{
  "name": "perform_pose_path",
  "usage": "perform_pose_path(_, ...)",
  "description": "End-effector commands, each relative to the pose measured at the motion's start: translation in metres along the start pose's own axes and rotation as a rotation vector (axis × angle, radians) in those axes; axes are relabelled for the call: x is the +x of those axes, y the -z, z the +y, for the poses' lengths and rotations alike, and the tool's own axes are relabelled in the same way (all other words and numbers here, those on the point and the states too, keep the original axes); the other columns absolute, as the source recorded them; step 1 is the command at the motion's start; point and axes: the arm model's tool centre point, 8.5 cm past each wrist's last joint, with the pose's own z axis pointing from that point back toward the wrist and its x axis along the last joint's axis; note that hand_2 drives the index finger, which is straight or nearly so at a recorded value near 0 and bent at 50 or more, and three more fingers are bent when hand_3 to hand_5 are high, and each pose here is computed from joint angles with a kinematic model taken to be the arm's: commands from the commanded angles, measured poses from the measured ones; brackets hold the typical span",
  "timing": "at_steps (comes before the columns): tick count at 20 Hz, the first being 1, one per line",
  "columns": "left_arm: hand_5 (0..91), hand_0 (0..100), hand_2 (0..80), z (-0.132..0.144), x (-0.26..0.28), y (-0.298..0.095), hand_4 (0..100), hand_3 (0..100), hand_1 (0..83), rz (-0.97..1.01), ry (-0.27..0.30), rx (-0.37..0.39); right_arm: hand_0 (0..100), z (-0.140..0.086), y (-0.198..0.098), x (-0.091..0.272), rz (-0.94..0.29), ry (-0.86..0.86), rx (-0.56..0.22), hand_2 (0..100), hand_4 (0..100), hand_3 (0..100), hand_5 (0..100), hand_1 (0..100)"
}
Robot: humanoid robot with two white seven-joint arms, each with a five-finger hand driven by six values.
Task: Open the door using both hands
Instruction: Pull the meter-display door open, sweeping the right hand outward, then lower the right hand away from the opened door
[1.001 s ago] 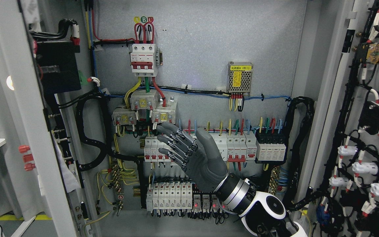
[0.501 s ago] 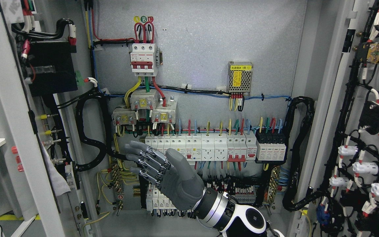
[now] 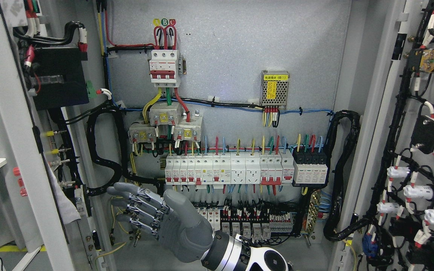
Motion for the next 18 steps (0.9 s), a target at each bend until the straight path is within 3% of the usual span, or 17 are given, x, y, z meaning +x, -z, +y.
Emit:
perform_pose_path(1,0.0,29,2.8,0.004,0.007,0.0,3,3,0.0,-0.018,0.003,0.007,22,0.039,0.016,-0.014,0.028,0.035,0.122,0,0,0,0,0)
perform_pose_path(11,0.0,29,2.7,0.005,0.006,0.0,3,3,0.0,-0.017,0.003,0.008,22,0.053,0.02,-0.02,0.031,0.081,0.167,0,0,0,0,0)
perform_pose_path(18,0.0,29,2.7,0.005,0.006,0.0,3,3,0.0,-0.017,0.003,0.008,22,0.051,0.023,-0.017,0.037,0.077,0.173,0,0,0,0,0)
